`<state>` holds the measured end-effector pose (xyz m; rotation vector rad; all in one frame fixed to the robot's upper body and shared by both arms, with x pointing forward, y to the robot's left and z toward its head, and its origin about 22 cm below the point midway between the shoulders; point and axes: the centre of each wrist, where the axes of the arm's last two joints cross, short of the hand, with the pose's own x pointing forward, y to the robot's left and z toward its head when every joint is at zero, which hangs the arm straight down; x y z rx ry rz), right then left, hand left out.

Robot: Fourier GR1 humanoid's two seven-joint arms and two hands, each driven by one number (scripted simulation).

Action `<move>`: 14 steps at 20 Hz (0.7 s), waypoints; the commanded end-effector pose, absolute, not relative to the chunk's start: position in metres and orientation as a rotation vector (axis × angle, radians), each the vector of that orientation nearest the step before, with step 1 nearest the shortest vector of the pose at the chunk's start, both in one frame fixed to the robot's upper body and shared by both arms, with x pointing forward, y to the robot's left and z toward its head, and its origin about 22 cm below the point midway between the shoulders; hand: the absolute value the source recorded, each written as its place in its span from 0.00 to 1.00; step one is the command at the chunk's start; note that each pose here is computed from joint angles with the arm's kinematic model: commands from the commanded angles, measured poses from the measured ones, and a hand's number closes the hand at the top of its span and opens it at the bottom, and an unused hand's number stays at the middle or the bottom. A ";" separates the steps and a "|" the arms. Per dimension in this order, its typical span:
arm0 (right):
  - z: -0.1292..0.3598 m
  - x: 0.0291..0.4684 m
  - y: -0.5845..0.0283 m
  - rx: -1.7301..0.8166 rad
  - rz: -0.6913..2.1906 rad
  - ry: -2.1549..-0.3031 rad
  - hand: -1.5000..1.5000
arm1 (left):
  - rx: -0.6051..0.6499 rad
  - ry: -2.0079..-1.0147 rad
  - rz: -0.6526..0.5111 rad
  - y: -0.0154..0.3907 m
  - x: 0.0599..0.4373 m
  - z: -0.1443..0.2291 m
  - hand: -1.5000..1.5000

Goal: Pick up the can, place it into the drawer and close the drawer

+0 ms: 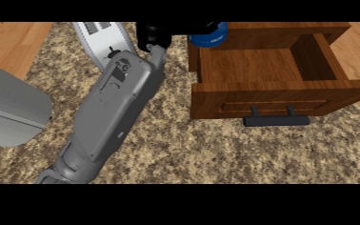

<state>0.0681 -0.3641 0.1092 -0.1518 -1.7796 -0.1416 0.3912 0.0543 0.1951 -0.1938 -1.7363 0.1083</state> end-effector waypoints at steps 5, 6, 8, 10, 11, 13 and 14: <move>0.117 0.060 -0.365 -0.154 -0.130 -1.798 0.00 | -0.182 -1.752 0.088 0.024 0.407 0.217 1.00; 0.112 0.075 -0.377 -0.142 -0.155 -1.795 0.00 | -0.176 -1.721 0.074 0.019 0.412 0.218 1.00; 0.115 0.067 -0.375 -0.157 -0.122 -1.786 0.00 | -0.184 -1.729 0.066 0.007 0.404 0.224 1.00; 0.115 0.075 -0.370 -0.147 -0.148 -1.799 0.00 | -0.181 -1.713 0.082 0.009 0.409 0.215 1.00; 0.108 0.076 -0.366 -0.137 -0.145 -1.806 0.00 | -0.192 -1.716 0.068 0.012 0.419 0.223 1.00; 0.106 0.079 -0.371 -0.132 -0.127 -1.799 0.00 | -0.163 -1.724 0.082 0.004 0.418 0.217 1.00; 0.119 0.077 -0.364 -0.136 -0.123 -1.792 0.00 | -0.182 -1.708 0.063 0.004 0.416 0.213 1.00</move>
